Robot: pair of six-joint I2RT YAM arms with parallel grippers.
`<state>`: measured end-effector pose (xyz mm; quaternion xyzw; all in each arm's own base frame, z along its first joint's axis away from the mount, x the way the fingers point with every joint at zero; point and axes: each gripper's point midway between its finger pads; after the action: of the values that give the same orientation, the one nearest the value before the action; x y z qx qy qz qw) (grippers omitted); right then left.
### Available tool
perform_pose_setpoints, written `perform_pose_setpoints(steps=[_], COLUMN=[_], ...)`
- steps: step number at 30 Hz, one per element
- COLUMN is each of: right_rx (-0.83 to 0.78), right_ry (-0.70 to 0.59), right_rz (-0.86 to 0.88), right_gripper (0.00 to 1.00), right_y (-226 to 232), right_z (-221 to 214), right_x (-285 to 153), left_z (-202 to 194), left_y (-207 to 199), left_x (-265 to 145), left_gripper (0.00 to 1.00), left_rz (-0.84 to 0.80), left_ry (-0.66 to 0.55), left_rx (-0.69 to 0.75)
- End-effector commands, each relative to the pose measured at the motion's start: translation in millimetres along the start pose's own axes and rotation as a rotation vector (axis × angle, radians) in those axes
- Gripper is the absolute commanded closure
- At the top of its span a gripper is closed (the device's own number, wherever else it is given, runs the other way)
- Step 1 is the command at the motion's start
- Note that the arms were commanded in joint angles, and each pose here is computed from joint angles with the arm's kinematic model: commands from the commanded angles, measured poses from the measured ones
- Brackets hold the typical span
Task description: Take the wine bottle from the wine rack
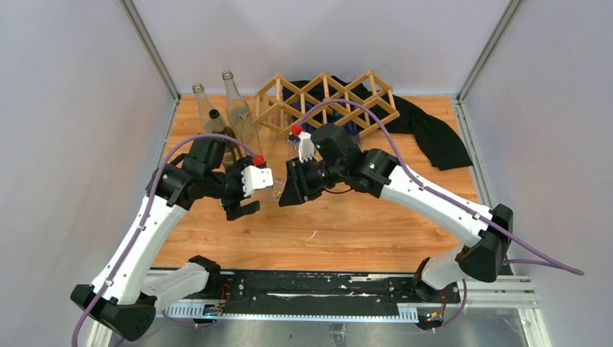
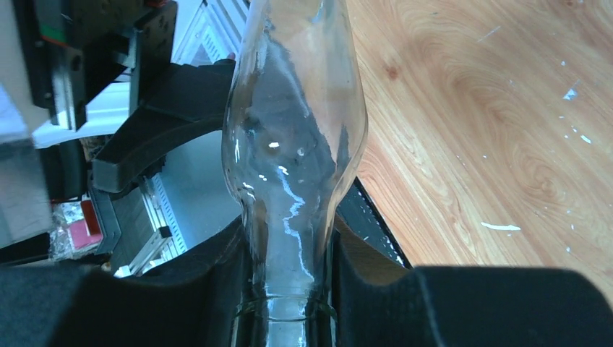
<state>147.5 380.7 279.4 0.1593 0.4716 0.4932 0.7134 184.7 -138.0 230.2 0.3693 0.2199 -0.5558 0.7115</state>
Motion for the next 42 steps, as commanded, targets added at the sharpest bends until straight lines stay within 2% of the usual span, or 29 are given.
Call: perform_pose_setpoints(steps=[1,3,5,8,9,11,16,19,29,38,42], right_rx=[-0.048,-0.046,-0.046,-0.046,-0.047,-0.047,-0.063,-0.064,-0.118,-0.121,-0.13], right_ry=[-0.051,-0.048,-0.05,-0.074,-0.09,-0.128,-0.235,-0.293,-0.429,-0.477,-0.452], right_rz=[0.142,0.144,0.138,0.109,0.094,0.07,0.0,-0.053,-0.011,0.08,0.099], right_gripper=[1.0,1.0,0.96,0.64,0.56,0.39,0.15,0.09,0.05,0.04,0.14], right_y=[43,43,41,35,32,26,14,2,16,33,39], right_z=[19,19,18,20,22,27,37,40,64,86,83], right_x=[-9,-8,-8,-10,-12,-18,-37,-46,-63,-28,-6], left_z=[-5,-5,-5,-5,-5,-6,3,13,53,85,93], left_y=[-2,-1,2,3,3,7,27,28,14,10,9], left_x=[3,3,3,1,0,1,-2,0,-1,-9,-11], left_gripper=[0.19,0.32,0.54,0.86,0.93,1.0,1.0,1.0,1.0,1.0,1.0], left_rz=[-0.016,-0.015,-0.008,0.003,0.013,0.051,0.202,0.214,0.062,-0.027,-0.057], left_ry=[0.018,0.019,0.024,0.029,0.026,0.022,-0.033,-0.086,-0.264,-0.381,-0.41], left_rx=[0.05,0.059,0.067,0.078,0.077,0.062,-0.038,-0.114,-0.326,-0.392,-0.411])
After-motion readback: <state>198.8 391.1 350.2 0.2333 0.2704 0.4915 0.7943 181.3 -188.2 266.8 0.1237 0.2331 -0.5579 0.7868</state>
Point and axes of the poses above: each gripper's point midway between its finger pads, its own x axis out along the fingers, its own y axis along the line the jaws close on, z = x × y, and after that the axes turned 7 degrees about x, right-handed
